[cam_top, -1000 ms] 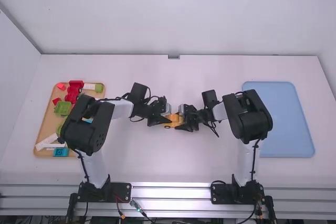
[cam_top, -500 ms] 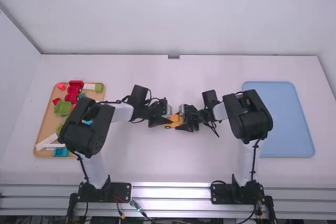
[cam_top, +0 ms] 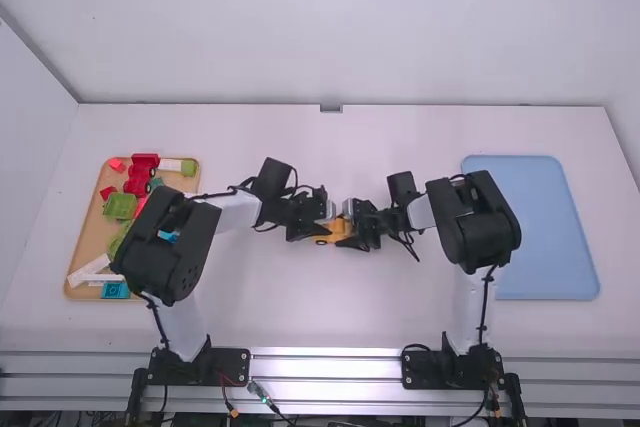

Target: Assemble lego blocks to make yellow taxi

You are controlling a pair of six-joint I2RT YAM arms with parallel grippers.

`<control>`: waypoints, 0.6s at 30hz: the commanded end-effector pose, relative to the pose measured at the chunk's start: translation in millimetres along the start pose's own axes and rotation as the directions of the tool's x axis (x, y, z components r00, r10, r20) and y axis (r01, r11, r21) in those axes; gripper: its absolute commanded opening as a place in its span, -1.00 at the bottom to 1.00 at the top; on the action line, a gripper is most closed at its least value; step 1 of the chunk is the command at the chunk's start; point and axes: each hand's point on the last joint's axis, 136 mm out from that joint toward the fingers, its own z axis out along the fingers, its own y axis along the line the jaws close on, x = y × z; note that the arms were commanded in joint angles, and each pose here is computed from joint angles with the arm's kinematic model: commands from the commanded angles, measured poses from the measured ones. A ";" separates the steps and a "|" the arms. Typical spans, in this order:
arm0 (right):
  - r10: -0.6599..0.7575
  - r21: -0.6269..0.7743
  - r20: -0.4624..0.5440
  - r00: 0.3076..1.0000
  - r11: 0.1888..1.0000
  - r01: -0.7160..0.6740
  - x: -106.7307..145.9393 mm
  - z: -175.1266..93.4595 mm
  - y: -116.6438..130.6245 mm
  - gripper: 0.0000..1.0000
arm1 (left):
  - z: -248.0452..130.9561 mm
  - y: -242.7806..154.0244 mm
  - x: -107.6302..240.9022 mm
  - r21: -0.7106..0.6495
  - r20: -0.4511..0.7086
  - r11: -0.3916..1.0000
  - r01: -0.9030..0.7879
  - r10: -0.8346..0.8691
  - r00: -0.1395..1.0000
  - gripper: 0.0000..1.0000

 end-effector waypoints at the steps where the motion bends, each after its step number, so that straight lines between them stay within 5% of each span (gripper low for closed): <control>1: 0.019 0.010 -0.044 0.999 1.000 -0.019 9.2 3.7 -0.3 0.07 | 18.4 -35.9 26.8 0.086 -0.097 0.996 0.036 -0.028 0.995 -0.97; 18: 0.020 0.011 -0.044 0.999 1.000 -0.020 9.4 3.3 -0.7 0.07 | 16.7 -39.6 39.9 0.085 -0.165 0.995 0.047 -0.032 0.986 -0.96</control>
